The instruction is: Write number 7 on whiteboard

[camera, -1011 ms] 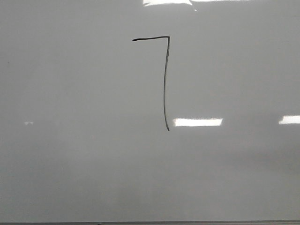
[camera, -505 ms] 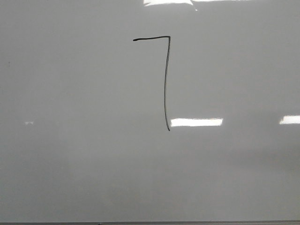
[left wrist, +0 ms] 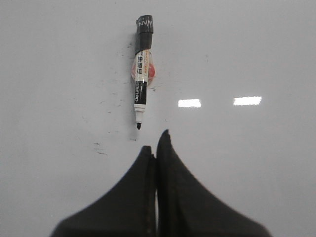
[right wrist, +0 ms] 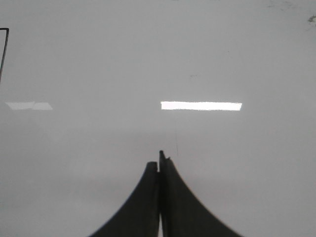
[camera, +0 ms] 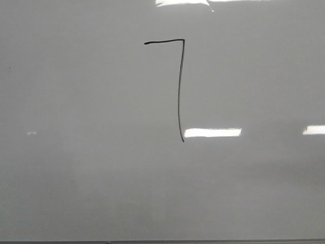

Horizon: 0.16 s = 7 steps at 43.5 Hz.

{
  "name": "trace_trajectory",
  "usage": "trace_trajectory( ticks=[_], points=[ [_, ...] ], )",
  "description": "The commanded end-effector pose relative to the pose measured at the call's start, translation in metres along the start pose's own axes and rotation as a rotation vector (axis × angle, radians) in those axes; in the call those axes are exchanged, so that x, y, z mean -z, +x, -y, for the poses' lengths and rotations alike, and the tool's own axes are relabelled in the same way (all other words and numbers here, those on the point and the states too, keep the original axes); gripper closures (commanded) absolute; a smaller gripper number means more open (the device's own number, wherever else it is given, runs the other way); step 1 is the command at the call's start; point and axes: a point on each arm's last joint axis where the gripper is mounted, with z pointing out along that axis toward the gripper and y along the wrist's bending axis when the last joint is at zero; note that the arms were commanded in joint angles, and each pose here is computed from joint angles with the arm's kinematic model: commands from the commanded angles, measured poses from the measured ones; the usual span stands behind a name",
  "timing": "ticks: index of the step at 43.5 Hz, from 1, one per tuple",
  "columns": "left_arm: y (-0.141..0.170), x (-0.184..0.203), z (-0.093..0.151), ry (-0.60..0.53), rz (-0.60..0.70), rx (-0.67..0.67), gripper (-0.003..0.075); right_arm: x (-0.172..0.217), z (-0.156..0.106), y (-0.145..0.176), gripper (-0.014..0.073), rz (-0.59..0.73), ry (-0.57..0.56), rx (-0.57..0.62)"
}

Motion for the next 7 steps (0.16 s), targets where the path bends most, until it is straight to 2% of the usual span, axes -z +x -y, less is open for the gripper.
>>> trace_trajectory(
  ticks=[1, 7],
  points=[
    [-0.0062, 0.0010, -0.0001, 0.000, 0.088, 0.013, 0.0741, 0.0020, 0.0005, -0.0102, 0.0664, 0.106, 0.009, 0.011],
    [-0.0062, 0.0010, -0.0001, 0.000, 0.088, 0.013, 0.0741, 0.0020, 0.0005, -0.0102, 0.0664, 0.106, 0.009, 0.011]
  ],
)
